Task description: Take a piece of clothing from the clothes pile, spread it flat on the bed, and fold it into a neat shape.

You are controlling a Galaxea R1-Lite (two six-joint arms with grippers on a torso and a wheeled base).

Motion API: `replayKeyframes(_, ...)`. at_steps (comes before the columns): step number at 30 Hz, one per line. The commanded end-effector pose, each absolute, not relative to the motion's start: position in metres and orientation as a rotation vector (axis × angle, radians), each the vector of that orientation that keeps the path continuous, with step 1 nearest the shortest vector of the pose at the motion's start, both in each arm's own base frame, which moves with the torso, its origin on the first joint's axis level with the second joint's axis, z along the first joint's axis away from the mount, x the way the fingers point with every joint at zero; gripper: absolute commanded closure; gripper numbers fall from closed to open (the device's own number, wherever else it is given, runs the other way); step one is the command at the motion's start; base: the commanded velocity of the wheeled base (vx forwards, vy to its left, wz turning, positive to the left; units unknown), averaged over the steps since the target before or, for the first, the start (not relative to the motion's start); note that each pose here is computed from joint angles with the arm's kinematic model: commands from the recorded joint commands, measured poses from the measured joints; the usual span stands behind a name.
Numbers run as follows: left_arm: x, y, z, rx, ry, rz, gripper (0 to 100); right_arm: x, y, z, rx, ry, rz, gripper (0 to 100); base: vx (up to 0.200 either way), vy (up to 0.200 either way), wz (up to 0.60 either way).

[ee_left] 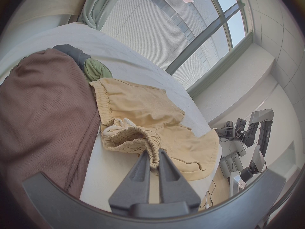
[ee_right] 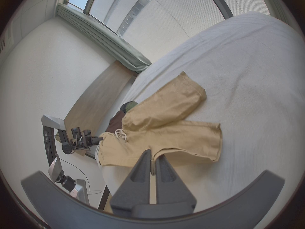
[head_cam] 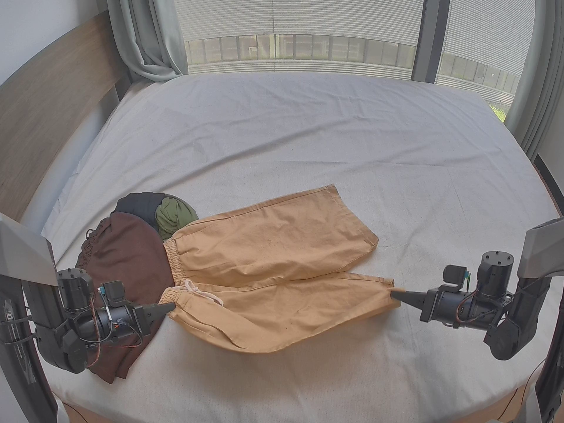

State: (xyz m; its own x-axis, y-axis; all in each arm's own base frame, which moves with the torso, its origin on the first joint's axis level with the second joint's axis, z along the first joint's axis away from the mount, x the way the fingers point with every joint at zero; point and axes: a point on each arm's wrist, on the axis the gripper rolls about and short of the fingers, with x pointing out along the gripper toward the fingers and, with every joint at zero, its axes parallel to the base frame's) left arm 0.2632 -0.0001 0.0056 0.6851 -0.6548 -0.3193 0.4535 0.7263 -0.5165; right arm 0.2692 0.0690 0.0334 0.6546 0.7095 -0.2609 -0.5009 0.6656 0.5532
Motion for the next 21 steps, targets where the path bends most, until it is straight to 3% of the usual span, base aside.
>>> replayKeyframes(1,0.267,-0.002,0.01,-0.426,0.495,-0.65,100,0.278,0.071,0.056,0.451,0.391,0.74,100,0.0,0.0,0.0)
replayKeyframes(21,0.284,-0.006,0.031,-0.556,0.437,-0.562,100,0.318,0.076,0.097,0.465,0.281,0.751,100,0.0,0.0,0.0)
